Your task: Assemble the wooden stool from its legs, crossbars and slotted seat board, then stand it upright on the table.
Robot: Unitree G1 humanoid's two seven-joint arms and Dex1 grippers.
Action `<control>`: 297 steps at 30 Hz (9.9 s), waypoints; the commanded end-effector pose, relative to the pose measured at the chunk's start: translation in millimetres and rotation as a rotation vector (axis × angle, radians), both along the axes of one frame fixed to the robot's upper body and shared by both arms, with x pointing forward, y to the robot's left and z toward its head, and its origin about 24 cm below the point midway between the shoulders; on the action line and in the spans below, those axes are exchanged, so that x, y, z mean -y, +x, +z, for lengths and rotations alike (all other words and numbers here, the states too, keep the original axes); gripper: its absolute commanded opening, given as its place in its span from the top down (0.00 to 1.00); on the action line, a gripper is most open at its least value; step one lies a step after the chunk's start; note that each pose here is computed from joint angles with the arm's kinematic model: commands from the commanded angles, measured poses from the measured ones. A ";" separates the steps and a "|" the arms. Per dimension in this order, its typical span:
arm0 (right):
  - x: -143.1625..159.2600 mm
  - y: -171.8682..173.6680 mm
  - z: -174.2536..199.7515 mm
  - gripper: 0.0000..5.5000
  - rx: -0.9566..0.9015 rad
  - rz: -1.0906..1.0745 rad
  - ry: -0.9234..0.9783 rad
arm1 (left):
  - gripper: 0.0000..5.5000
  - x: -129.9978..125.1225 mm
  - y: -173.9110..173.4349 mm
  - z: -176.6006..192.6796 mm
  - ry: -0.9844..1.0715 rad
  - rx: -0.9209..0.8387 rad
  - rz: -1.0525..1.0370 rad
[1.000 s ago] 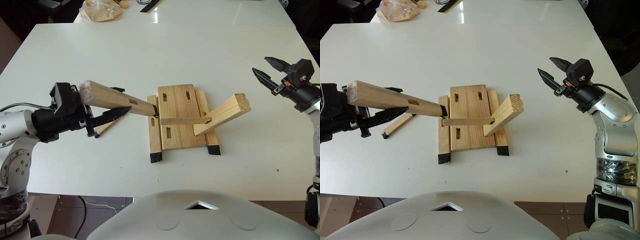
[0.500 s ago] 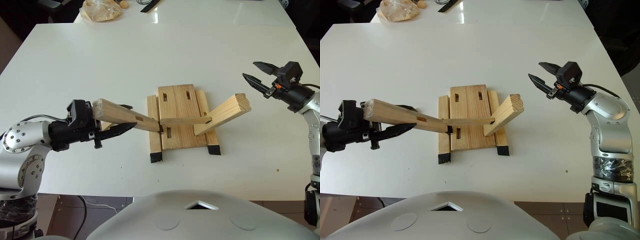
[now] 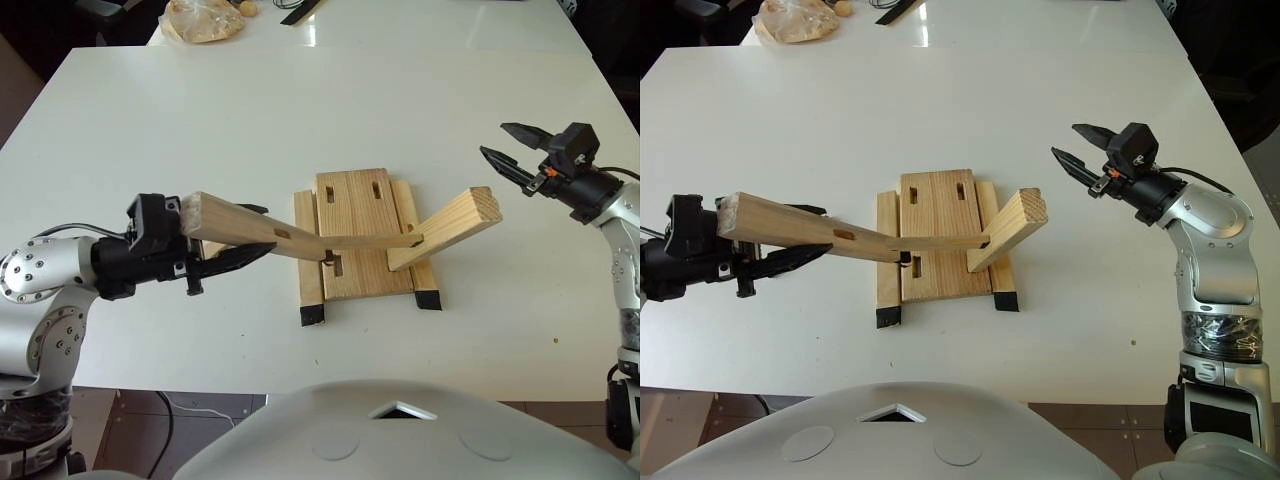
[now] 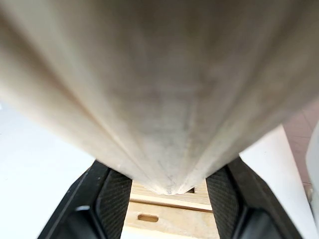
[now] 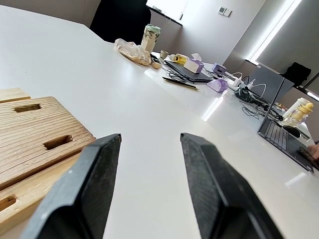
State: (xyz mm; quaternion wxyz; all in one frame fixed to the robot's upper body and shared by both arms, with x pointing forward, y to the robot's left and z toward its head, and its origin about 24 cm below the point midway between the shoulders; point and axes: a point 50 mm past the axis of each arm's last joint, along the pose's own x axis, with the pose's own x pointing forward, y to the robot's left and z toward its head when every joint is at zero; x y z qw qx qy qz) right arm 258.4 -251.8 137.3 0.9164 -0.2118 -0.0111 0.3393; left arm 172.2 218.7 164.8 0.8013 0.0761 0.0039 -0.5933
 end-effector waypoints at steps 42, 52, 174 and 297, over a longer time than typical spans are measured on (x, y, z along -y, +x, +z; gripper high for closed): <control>-51.8 -10.8 -32.0 0.61 -0.033 0.189 -0.037 | 0.63 26.6 53.5 -37.8 0.383 -0.267 -0.076; -61.6 -4.1 -44.7 0.61 -0.059 0.216 -0.059 | 0.63 23.6 53.8 -43.7 0.482 -0.234 -0.136; -188.7 -30.2 65.0 0.61 -0.228 0.530 0.586 | 0.63 83.3 61.1 -50.5 0.371 -0.328 0.094; -66.5 13.7 -30.7 0.61 -0.216 0.103 -0.133 | 0.18 70.0 44.6 -109.2 0.390 -0.152 0.236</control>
